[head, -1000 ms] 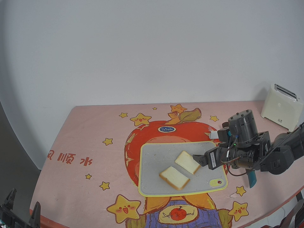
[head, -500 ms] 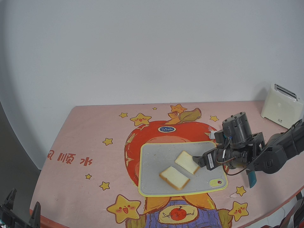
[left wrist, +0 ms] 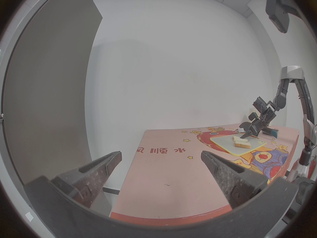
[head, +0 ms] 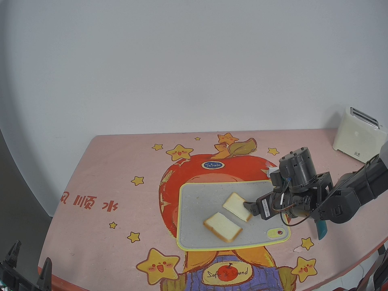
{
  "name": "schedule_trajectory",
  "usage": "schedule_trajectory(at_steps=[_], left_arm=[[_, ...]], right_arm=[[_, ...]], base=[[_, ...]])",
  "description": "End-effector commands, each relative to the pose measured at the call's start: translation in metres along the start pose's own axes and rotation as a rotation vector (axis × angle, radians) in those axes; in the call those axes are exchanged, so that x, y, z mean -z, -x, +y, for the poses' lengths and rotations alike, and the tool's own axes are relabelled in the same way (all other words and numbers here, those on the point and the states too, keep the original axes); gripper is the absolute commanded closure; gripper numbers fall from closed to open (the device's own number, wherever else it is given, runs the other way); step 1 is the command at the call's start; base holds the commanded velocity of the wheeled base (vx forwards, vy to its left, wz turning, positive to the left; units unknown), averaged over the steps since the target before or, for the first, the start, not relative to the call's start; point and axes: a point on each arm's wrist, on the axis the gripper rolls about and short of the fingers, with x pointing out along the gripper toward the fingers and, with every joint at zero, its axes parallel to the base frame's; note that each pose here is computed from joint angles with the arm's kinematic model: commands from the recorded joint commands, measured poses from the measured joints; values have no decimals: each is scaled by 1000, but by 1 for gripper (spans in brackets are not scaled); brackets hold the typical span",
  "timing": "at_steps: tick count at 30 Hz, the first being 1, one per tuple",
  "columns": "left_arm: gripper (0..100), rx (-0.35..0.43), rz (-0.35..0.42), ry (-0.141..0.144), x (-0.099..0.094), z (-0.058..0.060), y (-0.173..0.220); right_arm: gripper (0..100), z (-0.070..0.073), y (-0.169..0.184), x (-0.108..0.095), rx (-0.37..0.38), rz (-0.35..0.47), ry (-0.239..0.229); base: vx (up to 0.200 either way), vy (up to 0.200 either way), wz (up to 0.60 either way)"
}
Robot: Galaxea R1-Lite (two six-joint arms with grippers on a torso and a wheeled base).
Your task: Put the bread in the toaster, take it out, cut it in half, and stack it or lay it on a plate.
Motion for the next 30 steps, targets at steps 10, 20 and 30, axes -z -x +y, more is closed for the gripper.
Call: schedule_trajectory(at_steps=[10, 20, 30], left_arm=[[0, 0, 6, 0, 5, 0, 0], [0, -2, 6, 0, 5, 0, 0], [0, -2, 6, 0, 5, 0, 0]], right_arm=[[100, 4, 1, 10, -19, 26, 5], [100, -4, 37, -9, -34, -91, -44], [100, -24, 96, -13, -53, -176, -106]], base=[[0, 0, 0], [0, 0, 0], [0, 0, 0]])
